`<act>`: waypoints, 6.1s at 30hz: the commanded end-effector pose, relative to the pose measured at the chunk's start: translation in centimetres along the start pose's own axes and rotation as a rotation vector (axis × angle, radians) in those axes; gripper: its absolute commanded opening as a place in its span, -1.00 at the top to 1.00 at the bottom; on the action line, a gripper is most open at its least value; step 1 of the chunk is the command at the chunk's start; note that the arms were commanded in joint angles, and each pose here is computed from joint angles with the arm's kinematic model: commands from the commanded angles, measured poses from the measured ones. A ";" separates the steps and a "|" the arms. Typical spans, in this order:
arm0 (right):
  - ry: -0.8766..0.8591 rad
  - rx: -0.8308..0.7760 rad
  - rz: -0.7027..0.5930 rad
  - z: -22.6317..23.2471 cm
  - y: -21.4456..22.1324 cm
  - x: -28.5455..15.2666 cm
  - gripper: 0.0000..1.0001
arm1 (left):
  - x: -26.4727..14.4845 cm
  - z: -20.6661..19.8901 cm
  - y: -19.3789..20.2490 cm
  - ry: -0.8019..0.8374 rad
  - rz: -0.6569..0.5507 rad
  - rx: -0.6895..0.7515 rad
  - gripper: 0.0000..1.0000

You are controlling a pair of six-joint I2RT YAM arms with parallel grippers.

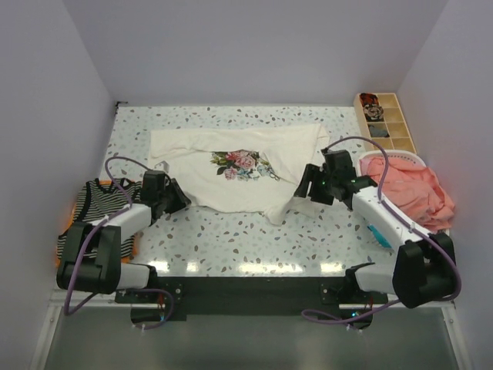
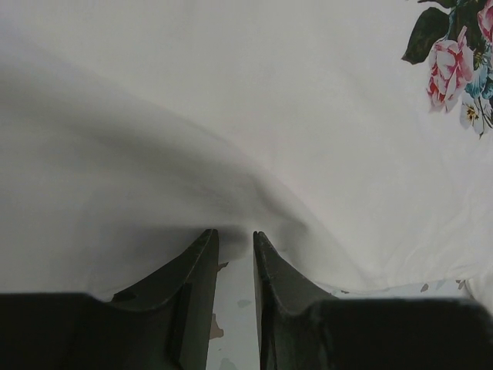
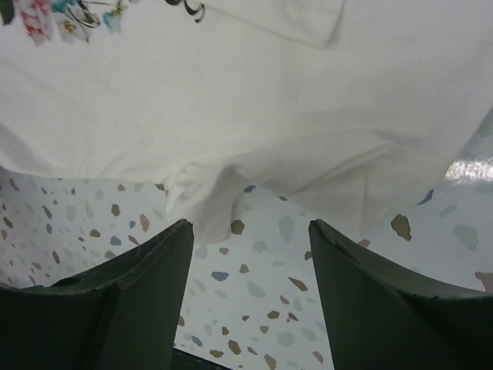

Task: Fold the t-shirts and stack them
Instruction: Grap the side of the flattened tshirt closest away from the robot with both arms

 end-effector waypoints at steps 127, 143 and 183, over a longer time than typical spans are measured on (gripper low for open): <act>0.188 0.083 0.101 -6.0 6.4 -4.3 -0.30 | -4.6 3.5 0.7 -0.329 0.093 -0.003 0.36; 0.190 0.117 0.198 -7.2 9.0 -3.7 -0.32 | -6.3 5.3 2.0 -0.494 0.034 -0.247 -0.28; 0.303 0.257 0.270 -11.0 13.0 -1.4 0.18 | -5.3 8.1 3.5 -0.503 -0.028 -0.306 1.00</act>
Point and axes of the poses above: each gripper's point midway between its finger pads, its own x axis out along the fingers, its own z axis along the line the jaws close on, y = z × x, the point moved 4 cm from there along -x, back along the fingers, and after that the axes turned 13 degrees about x, right-handed, at the moved point
